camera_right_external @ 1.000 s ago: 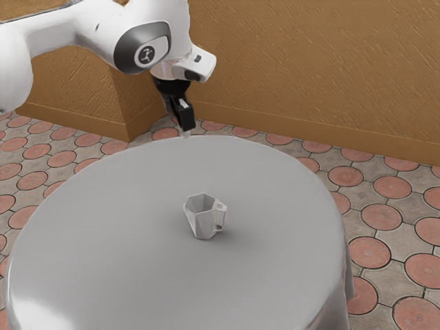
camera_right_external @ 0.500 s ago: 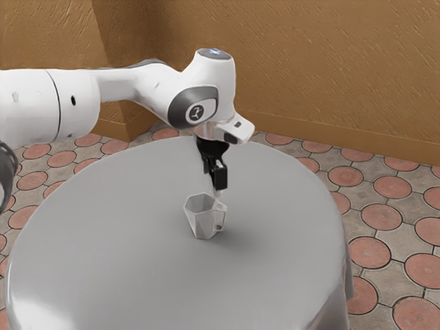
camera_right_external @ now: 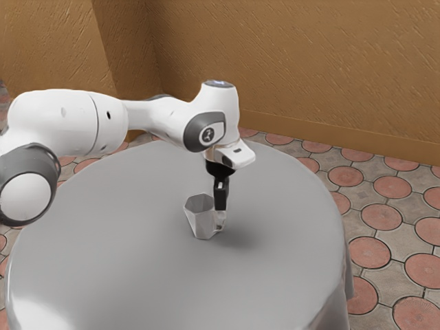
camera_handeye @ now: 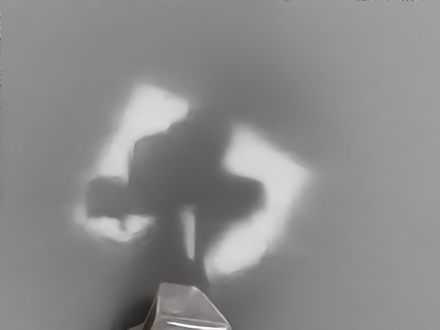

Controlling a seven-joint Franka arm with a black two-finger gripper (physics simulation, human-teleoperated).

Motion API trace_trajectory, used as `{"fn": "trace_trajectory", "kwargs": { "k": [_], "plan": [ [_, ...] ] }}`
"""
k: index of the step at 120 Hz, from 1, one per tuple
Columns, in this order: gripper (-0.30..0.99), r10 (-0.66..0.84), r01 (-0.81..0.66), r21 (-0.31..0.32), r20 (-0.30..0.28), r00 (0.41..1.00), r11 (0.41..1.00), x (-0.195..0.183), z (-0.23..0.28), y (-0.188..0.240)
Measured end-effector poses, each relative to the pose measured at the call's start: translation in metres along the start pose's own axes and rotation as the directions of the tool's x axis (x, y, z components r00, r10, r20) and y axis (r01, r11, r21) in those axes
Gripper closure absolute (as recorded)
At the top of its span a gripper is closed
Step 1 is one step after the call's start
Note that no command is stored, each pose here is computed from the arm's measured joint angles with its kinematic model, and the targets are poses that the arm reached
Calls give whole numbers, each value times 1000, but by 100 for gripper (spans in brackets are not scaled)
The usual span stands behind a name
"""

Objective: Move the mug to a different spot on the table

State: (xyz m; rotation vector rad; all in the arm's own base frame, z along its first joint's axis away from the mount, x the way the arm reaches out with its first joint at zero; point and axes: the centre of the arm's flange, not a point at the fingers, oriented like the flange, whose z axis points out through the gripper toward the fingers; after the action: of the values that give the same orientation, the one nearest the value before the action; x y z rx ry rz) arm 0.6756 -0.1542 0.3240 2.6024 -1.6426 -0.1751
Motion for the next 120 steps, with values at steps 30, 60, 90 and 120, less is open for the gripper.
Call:
{"fn": "trace_trajectory", "kwargs": {
  "k": [30,60,90,120],
  "plan": [
    [0,102,-102,-17,7,995,995,-3,27,-13],
    [11,170,-170,-31,3,985,985,-3,42,-15],
    [45,215,-215,-27,-6,977,976,-3,42,-15],
    [53,243,-243,-23,-4,970,970,-3,44,-15]
  ]
}}
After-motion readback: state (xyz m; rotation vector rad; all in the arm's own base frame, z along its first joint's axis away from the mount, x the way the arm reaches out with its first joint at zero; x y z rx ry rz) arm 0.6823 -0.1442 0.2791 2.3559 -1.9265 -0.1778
